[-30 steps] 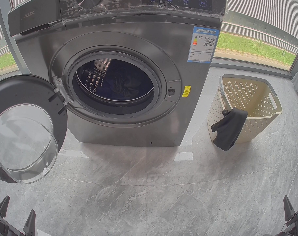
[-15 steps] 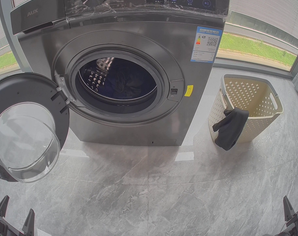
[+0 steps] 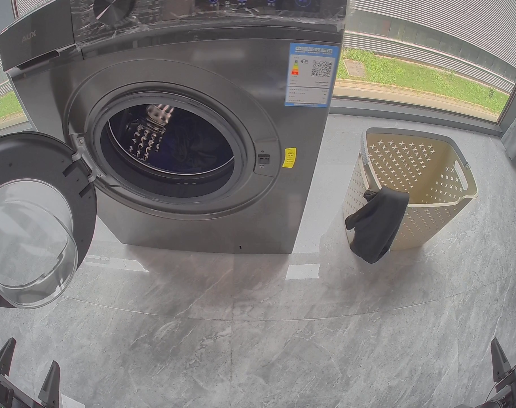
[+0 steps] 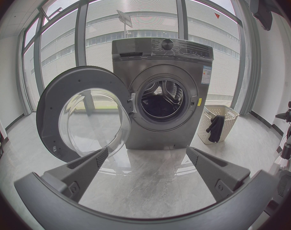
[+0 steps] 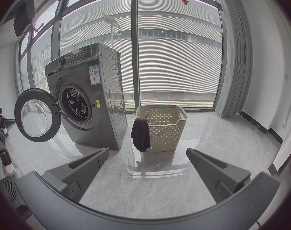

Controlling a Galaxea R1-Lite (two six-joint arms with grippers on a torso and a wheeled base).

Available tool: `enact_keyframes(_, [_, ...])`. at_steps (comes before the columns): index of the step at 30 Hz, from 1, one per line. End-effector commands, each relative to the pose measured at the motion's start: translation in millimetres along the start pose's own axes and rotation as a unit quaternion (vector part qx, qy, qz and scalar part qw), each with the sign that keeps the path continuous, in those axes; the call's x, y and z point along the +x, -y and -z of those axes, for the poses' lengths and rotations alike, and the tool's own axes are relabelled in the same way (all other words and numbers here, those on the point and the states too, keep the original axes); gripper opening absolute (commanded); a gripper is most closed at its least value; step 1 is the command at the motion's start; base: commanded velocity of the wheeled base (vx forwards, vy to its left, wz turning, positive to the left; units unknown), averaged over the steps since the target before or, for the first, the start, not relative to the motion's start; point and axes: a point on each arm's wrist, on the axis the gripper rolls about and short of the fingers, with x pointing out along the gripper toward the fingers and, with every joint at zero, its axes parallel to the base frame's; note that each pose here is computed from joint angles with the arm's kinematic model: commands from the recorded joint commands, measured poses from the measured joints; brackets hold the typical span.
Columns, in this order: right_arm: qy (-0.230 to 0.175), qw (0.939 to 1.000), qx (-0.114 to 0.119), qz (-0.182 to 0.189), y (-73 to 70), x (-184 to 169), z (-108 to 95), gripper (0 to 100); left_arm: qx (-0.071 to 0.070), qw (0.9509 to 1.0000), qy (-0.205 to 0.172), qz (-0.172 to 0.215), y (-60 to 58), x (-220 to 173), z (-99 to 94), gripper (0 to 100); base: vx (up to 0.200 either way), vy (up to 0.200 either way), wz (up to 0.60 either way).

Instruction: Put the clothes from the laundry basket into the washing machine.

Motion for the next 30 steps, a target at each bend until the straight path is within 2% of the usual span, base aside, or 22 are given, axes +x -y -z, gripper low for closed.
enact_keyframes(1, [-0.006,1.0,0.0,0.0,0.1,0.9,4.5,100,0.0,1.0,-0.003,0.0,0.1,0.4,4.7,100,0.0,-0.2,0.0])
enact_keyframes(5, [-0.007,1.0,0.0,0.0,0.1,1.0,5.0,100,-0.001,1.0,-0.003,0.001,0.1,0.4,4.7,100,0.0,-0.2,0.0])
enact_keyframes(11, [-0.006,1.0,0.0,0.0,0.1,0.9,4.5,100,-0.004,1.0,-0.002,0.001,0.1,0.4,4.5,100,0.0,0.0,0.0])
enact_keyframes(26, [-0.008,1.0,0.001,0.001,0.1,1.0,5.1,100,-0.004,1.0,-0.003,0.002,0.1,0.5,4.5,100,0.2,0.0,0.0])
enact_keyframes(30, [-0.008,1.0,0.0,0.001,0.1,1.0,5.1,100,-0.003,1.0,-0.003,0.002,0.1,0.5,4.5,100,0.0,0.0,0.0])
